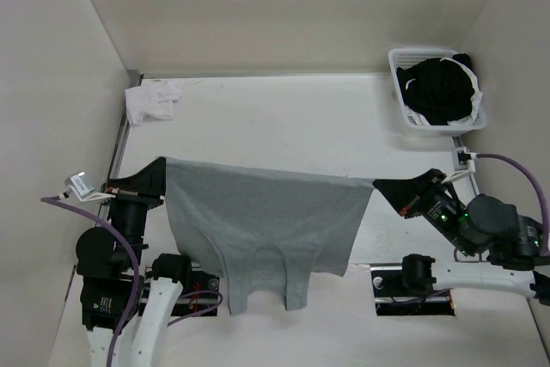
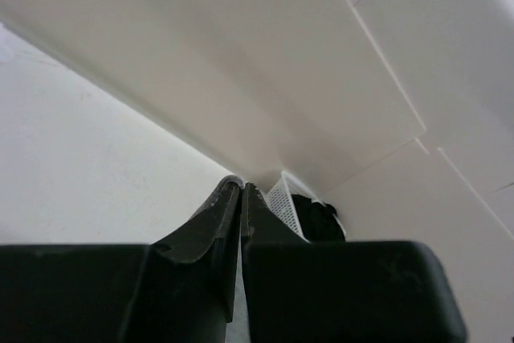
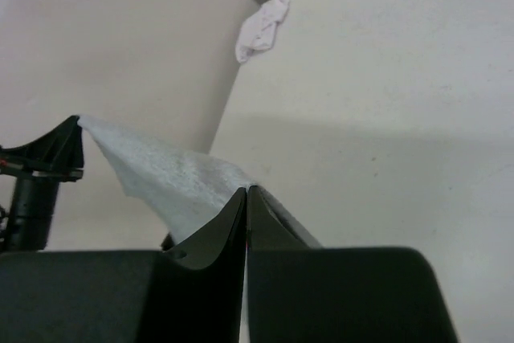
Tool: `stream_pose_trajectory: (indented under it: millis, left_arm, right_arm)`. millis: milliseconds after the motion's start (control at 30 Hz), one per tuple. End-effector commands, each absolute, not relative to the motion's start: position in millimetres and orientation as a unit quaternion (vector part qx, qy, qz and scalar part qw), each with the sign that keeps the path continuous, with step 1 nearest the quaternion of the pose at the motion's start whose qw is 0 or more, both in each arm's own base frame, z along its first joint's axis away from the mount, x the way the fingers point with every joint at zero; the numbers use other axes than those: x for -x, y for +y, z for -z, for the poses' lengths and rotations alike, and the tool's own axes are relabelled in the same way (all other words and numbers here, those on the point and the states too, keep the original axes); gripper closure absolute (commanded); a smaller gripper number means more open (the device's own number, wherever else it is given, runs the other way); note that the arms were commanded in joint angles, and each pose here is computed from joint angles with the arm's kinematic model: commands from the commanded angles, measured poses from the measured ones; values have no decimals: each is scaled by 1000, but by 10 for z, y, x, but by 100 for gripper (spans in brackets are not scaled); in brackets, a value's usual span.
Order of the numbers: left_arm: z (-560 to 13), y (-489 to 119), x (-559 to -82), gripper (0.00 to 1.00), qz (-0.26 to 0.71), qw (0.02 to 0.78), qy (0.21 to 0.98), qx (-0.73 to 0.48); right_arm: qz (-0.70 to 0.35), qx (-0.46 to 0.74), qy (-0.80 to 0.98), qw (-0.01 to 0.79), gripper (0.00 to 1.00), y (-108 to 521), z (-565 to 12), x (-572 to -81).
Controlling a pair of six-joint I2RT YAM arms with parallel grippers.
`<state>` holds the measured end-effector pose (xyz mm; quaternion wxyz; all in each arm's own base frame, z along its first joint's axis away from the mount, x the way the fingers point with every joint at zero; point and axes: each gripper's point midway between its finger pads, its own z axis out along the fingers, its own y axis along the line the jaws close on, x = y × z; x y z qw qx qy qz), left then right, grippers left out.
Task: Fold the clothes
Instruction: Fold the tank top
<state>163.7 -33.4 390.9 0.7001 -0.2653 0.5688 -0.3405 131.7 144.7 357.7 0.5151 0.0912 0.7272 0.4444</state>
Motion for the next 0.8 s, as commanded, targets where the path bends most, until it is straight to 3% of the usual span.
stream_pose_trajectory:
  millis: [0, 167, 333, 467, 633, 767]
  left_arm:
    - [-3566, -273, -1814, 100, 295, 676, 613, 285]
    - [-2833, -320, -2383, 100, 266, 623, 664, 317]
    - [-2171, -383, -3239, 99, 247, 579, 695, 348]
    - [-1789, -441, -3975, 99, 233, 553, 715, 360]
    - [-1623, -518, -4754, 99, 249, 530, 719, 373]
    - [-1698, -560, -5057, 99, 264, 531, 715, 371]
  right_arm:
    - [-347, -88, 755, 549, 97, 1432, -3359, -1486]
    - [-298, -85, 770, 557, 97, 1699, -2936, -1992]
    - [-315, -141, 788, 509, 98, 1616, -2187, -3099]
    - [-304, -172, 791, 502, 98, 1466, -1945, -3831]
    - [-281, -183, 792, 511, 98, 1323, -1966, -4666]
    - [-268, -194, 795, 508, 98, 1189, -2003, -5051]
